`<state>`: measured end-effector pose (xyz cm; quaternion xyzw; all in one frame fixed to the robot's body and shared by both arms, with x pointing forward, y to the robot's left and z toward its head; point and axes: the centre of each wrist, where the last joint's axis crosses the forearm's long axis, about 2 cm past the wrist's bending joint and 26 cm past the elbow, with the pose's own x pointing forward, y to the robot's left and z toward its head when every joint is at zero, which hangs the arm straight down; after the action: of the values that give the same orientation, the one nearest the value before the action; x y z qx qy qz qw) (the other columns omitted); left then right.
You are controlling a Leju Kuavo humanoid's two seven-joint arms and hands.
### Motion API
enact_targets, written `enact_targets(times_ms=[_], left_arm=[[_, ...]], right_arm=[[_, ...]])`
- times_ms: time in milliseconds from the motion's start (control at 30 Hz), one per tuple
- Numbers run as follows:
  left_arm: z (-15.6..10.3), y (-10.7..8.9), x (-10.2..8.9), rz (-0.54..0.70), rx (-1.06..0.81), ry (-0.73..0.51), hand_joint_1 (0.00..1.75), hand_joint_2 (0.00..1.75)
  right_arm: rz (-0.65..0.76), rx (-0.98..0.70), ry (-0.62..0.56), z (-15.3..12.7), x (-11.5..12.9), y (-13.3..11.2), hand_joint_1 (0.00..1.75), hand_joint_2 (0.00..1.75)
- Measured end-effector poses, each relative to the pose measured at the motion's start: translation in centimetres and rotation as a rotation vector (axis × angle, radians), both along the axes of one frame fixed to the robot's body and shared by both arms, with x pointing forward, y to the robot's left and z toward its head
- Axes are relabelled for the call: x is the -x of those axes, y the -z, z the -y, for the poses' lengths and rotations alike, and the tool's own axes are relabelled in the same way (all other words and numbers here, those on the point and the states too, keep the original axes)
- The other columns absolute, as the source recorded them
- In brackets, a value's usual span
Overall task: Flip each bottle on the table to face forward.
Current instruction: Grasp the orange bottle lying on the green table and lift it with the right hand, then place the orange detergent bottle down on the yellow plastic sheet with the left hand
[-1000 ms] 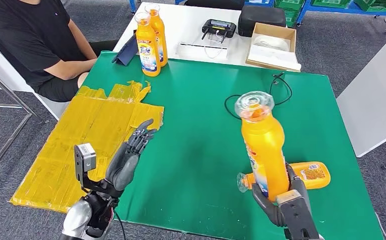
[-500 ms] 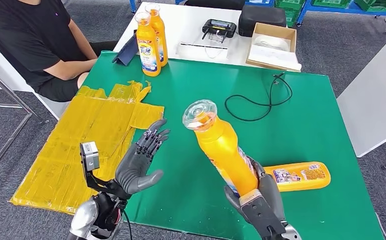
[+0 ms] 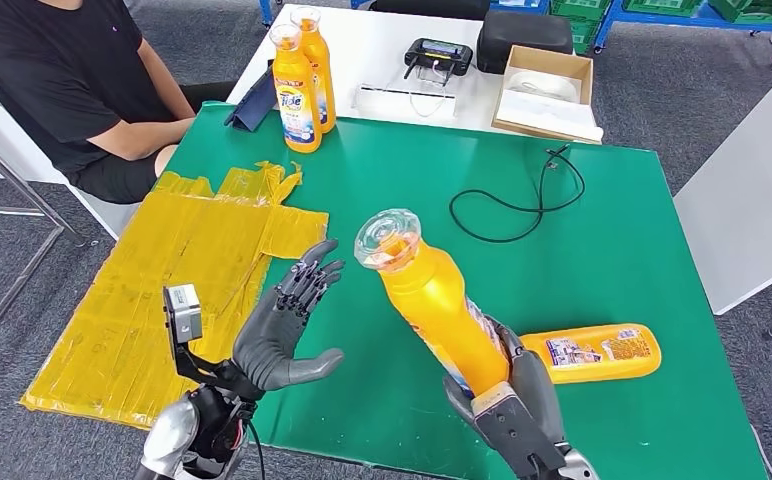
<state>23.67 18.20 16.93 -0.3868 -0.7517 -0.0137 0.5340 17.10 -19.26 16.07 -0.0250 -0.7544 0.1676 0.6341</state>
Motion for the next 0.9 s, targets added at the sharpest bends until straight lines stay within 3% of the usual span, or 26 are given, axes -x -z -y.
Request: enact_targets(times_ms=[400, 900], left_arm=[[1.5, -0.5, 0.3, 0.012, 0.071, 0.041, 0.00, 1.75], [2.1, -0.4, 0.6, 0.005, 0.068, 0.054, 0.00, 1.75]], right_arm=[[0.001, 0.094, -0.184, -4.1, 0.2, 0.2, 1.75, 1.75], [-0.016, 0.168, -0.282, -4.5, 0.1, 1.8, 1.75, 1.75]])
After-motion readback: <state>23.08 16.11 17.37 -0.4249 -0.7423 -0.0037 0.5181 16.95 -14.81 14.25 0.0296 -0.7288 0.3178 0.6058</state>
